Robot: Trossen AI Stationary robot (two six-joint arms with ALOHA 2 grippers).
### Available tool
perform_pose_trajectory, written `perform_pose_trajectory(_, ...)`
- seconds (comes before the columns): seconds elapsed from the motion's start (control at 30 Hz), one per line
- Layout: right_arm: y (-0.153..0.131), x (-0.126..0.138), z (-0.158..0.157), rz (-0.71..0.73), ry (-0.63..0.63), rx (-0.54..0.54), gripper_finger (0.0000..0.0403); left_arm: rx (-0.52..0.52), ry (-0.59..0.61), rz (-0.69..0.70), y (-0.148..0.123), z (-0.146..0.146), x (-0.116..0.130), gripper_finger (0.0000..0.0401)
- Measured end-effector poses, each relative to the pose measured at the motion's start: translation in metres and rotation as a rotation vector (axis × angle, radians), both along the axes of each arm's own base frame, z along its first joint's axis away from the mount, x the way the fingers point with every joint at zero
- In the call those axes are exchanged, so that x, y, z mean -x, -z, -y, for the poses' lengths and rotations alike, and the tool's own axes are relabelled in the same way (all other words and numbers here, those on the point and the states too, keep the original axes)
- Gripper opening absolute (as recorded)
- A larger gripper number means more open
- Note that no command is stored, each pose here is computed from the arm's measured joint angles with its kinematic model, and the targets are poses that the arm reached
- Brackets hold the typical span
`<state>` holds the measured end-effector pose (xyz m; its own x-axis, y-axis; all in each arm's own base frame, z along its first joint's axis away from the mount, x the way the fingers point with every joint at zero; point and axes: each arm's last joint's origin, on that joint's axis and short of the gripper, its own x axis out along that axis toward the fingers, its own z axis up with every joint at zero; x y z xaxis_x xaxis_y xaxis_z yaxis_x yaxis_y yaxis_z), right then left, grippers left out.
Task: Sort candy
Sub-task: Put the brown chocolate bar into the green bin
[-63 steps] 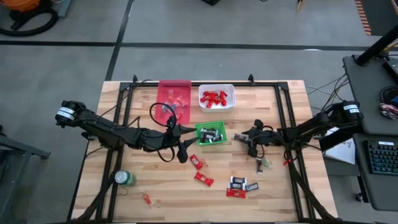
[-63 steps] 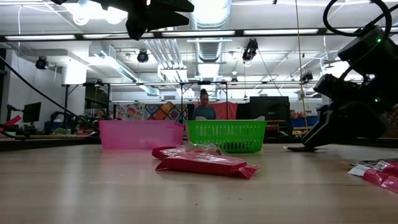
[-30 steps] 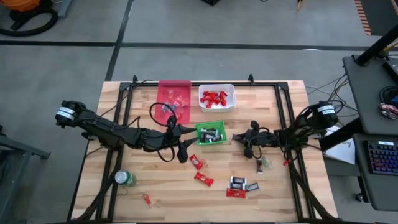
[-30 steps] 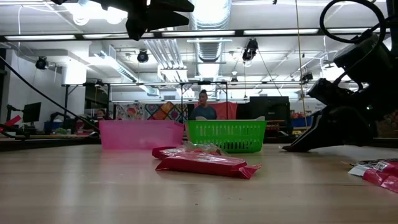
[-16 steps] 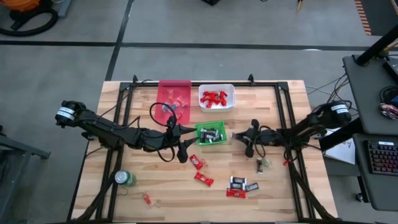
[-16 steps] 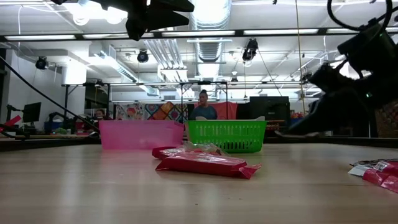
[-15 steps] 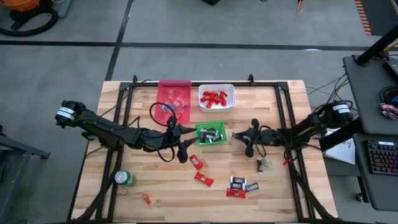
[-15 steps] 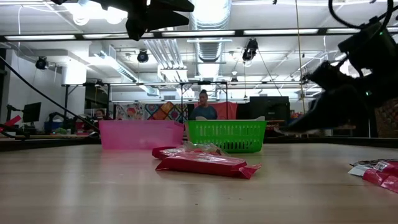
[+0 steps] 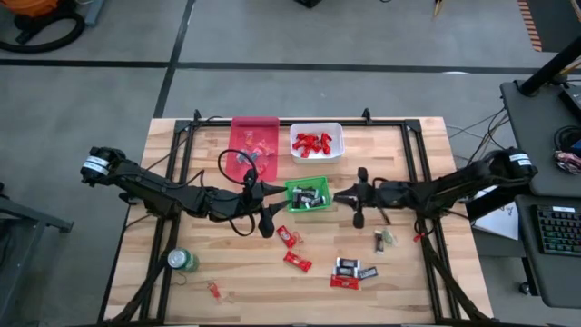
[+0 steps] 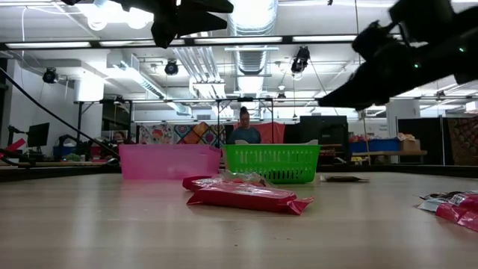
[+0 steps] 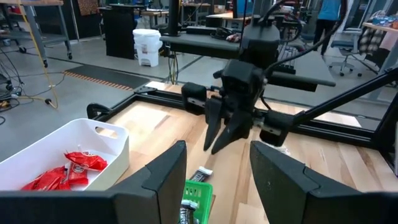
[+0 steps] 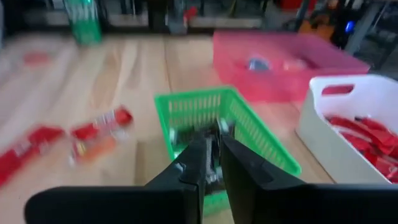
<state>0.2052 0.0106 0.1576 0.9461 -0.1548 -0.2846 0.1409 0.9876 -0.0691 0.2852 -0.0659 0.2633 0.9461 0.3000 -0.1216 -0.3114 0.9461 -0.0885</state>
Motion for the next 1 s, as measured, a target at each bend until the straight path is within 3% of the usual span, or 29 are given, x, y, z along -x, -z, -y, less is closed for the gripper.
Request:
perform_pose_trajectory(0.23,-0.005,-0.014,-0.001,-0.296,0.006,0.040,0.0027,-0.001,0.007,-0.001,0.000,0.002,0.000,0.0161)
perform_pose_trajectory(0.37,-0.007,-0.011,0.002,-0.413,0.118,0.015,0.0027,-0.001,0.007,-0.003,0.000,0.002,0.000,0.0161)
perform_pose_trajectory(0.53,-0.001,-0.006,0.002,-0.479,0.135,0.005,0.0034,-0.004,0.008,-0.004,0.000,0.002,0.000,0.0161)
perform_pose_trajectory(0.77,0.007,0.000,0.005,-0.533,0.183,-0.041,0.0120,-0.005,0.008,-0.004,0.000,0.002,0.000,0.0161)
perform_pose_trajectory(1.0,0.024,0.007,0.005,-0.420,0.119,-0.004,0.0221,-0.022,0.010,-0.009,0.000,0.002,0.000,0.0161)
